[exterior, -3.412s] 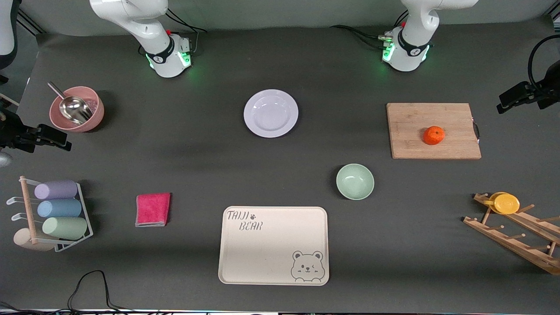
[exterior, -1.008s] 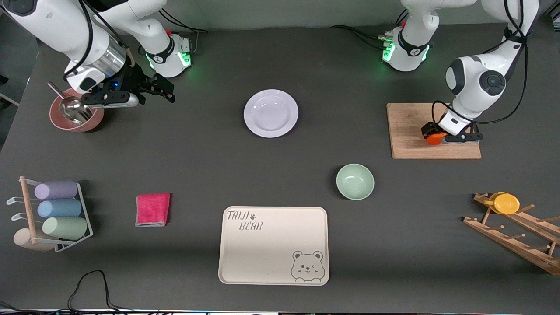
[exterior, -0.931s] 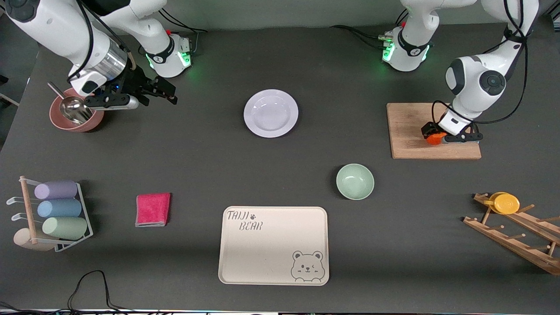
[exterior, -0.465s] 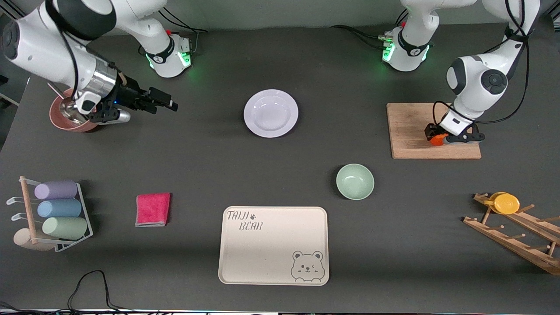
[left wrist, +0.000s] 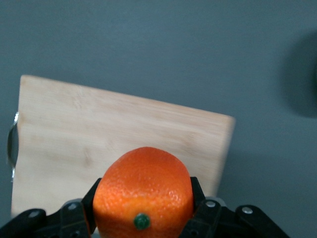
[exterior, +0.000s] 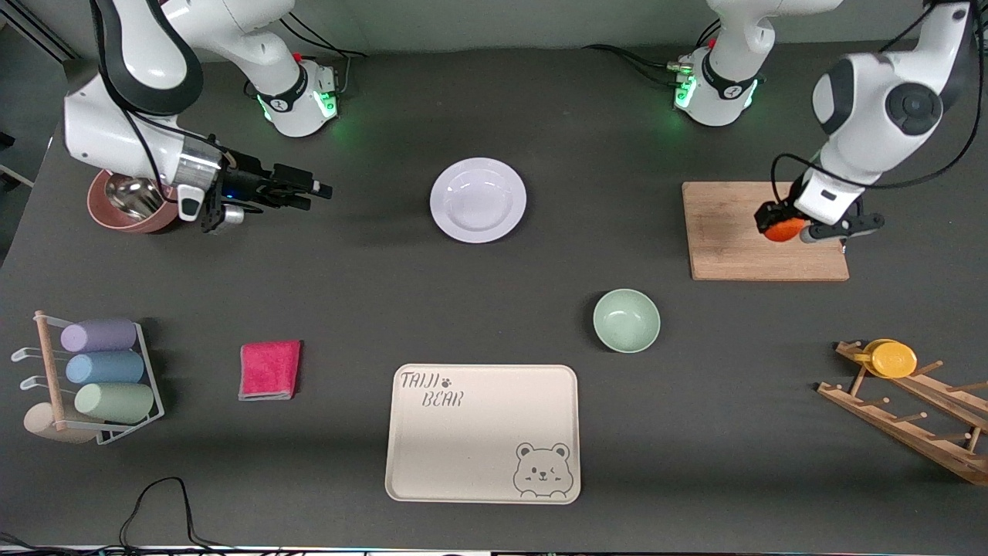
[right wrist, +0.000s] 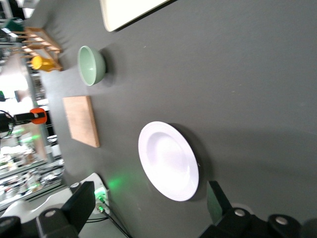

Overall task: Place orange and plate with both arms
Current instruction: 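Grasp the orange with the left gripper and lift it, then carry the orange onto the white plate with the left gripper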

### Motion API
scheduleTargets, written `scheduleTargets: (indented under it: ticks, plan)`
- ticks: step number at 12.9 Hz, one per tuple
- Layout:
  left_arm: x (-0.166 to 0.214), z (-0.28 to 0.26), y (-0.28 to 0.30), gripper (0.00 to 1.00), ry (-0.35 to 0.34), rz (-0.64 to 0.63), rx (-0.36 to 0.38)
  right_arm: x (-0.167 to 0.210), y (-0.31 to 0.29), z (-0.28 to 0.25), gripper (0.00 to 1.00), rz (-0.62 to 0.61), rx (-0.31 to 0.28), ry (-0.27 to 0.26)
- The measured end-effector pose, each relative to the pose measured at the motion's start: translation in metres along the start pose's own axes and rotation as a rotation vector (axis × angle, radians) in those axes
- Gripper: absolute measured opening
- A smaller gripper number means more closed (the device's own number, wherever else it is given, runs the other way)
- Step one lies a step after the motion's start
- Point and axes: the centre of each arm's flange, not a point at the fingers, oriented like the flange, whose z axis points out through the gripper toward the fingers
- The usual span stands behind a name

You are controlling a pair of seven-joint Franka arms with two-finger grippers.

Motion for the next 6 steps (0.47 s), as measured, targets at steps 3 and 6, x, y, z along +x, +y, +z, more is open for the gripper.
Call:
scheduleTargets:
  ticks: [3, 6]
  plan:
    - [-0.036, -0.085, 0.107, 0.7, 0.007, -0.095, 0.001, -0.009, 0.056, 0.034, 1.0, -0.029, 0.128, 0.025]
    - [-0.091, -0.075, 0.206, 0.7, 0.019, -0.166, -0.03, -0.016, 0.104, 0.069, 1.0, -0.041, 0.229, 0.032]
